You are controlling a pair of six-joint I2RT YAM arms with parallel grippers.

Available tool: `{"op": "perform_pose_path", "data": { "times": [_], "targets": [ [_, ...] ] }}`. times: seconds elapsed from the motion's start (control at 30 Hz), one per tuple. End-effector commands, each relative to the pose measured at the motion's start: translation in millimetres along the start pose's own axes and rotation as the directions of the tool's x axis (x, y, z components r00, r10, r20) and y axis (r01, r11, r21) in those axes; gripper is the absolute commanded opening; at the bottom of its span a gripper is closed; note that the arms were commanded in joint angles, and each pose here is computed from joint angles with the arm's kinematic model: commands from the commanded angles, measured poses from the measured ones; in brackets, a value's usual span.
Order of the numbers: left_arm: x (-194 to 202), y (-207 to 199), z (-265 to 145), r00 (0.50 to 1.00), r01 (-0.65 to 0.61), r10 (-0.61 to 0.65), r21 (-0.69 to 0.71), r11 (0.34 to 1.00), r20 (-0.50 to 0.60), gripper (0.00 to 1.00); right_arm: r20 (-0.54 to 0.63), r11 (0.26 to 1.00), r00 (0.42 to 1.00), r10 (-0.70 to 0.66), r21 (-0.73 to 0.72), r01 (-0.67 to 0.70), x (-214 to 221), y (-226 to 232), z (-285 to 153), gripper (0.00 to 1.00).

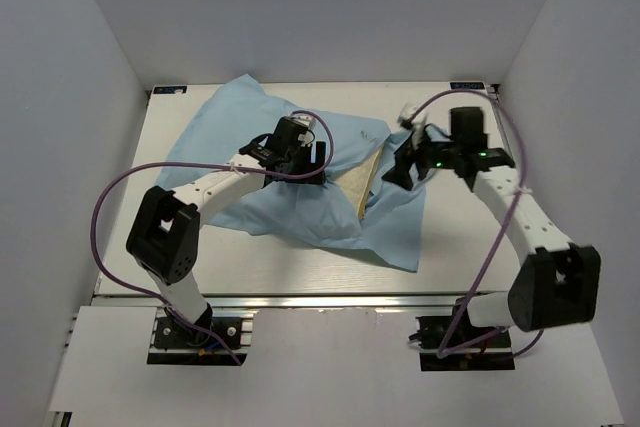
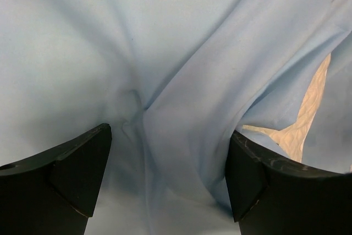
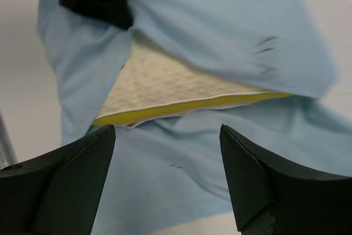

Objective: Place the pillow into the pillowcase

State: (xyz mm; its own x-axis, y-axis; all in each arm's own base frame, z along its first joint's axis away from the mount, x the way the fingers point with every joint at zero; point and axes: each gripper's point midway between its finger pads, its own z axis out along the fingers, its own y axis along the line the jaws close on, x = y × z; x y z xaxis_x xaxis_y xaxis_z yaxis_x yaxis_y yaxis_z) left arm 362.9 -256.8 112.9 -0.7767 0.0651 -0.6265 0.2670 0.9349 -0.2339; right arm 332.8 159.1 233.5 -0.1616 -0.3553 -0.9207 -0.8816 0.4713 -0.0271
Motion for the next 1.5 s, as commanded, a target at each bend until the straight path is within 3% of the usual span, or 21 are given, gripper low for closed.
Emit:
{"op": "perform_pose_path", "data": {
  "times": [0.0, 0.27, 0.57, 0.73, 0.77, 0.83, 0.87, 0.97, 1.27, 1.47],
  "targets": [
    [-11, -7, -19, 0.999, -0.004, 0.002, 0.042, 0.999, 0.041, 0.88, -0.163, 0.999, 0.987, -0.002, -0.037, -0.005, 63, 11, 43, 0.82],
    [-11, -8, -21, 0.999, -0.002, 0.000, 0.048, 0.999, 0.052, 0.88, -0.354, 0.986, 0.921, 0.163, 0.082, -0.143, 126, -3, 83, 0.79],
    [-9, -14, -23, 0.999, -0.003, -0.001, 0.084, 0.996, 0.042, 0.88, -0.358, 0.921, 0.852, 0.381, 0.231, -0.315, 149, -2, 125, 0.74],
    [-8, -12, -26, 0.999, -0.007, 0.003, 0.082, 0.997, 0.050, 0.88, -0.371, 0.891, 0.825, 0.426, 0.331, -0.311, 166, -15, 124, 0.58],
    [-8, -13, -26, 0.999, -0.009, 0.005, 0.084, 0.996, 0.051, 0.88, -0.381, 0.890, 0.820, 0.427, 0.335, -0.308, 172, -13, 122, 0.51],
    [-8, -13, -26, 0.999, -0.011, 0.006, 0.084, 0.996, 0.051, 0.88, -0.367, 0.892, 0.829, 0.423, 0.330, -0.309, 166, -12, 117, 0.35],
    [-9, -13, -26, 0.999, -0.011, 0.006, 0.084, 0.996, 0.051, 0.88, -0.360, 0.893, 0.832, 0.423, 0.324, -0.314, 163, -11, 114, 0.17],
    [-9, -13, -26, 0.999, -0.012, 0.008, 0.085, 0.996, 0.054, 0.88, -0.311, 0.895, 0.853, 0.419, 0.299, -0.331, 140, -8, 99, 0.00],
    [-10, -13, -18, 0.999, -0.016, 0.013, 0.077, 0.997, 0.047, 0.88, -0.104, 0.911, 0.915, 0.391, 0.183, -0.369, 47, 8, 45, 0.00],
    [-15, -13, -14, 0.999, -0.021, 0.019, 0.064, 0.998, 0.041, 0.89, 0.011, 0.932, 0.932, 0.362, 0.004, -0.362, 1, 39, 23, 0.00]
  ]
}}
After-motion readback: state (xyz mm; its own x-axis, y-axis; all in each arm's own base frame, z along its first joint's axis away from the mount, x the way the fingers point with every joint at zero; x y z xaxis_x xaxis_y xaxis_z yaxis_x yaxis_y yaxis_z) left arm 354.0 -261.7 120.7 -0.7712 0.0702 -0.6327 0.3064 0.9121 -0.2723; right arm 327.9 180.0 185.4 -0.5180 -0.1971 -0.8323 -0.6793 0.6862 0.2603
